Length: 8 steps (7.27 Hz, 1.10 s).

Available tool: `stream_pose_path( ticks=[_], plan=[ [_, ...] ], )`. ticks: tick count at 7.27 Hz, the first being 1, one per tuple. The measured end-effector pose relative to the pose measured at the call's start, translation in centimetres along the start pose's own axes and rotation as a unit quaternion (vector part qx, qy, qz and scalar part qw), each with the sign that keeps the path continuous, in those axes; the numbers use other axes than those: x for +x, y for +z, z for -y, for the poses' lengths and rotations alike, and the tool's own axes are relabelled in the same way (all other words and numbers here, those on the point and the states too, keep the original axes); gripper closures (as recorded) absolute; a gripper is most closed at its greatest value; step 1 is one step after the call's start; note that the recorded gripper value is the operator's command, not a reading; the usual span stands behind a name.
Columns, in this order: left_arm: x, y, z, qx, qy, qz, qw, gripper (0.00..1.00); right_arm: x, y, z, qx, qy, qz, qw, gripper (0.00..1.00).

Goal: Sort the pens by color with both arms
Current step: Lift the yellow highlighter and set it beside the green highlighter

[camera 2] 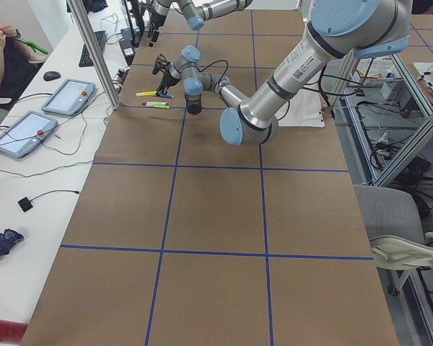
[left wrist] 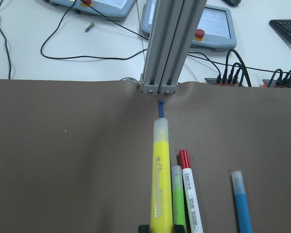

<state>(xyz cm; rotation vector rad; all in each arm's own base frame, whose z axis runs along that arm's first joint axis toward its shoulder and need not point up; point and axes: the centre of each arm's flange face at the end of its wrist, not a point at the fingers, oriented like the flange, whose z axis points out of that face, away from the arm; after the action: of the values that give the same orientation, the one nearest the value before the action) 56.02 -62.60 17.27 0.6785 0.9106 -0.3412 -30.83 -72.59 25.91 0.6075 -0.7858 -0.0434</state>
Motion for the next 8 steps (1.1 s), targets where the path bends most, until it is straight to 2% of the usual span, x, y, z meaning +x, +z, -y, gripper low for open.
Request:
stream_pose_path(
  ticks=[1,3,8],
  plan=[
    [0.3,1.5,-1.3,0.020,-0.016,0.014,0.9996,1.00,0.0,0.0,0.0,0.000,0.000,0.000,1.0000,0.01],
    [-0.3,3.5,-2.5,0.036,-0.029,0.029,0.9985,1.00,0.1,0.2,-0.1,-0.002,0.001,-0.001,1.0000,0.01],
    [-1.1,5.2,-4.2,0.032,-0.025,0.044,0.9982,1.00,0.1,0.5,-0.2,-0.004,0.001,-0.004,1.0000,0.01]
  ],
)
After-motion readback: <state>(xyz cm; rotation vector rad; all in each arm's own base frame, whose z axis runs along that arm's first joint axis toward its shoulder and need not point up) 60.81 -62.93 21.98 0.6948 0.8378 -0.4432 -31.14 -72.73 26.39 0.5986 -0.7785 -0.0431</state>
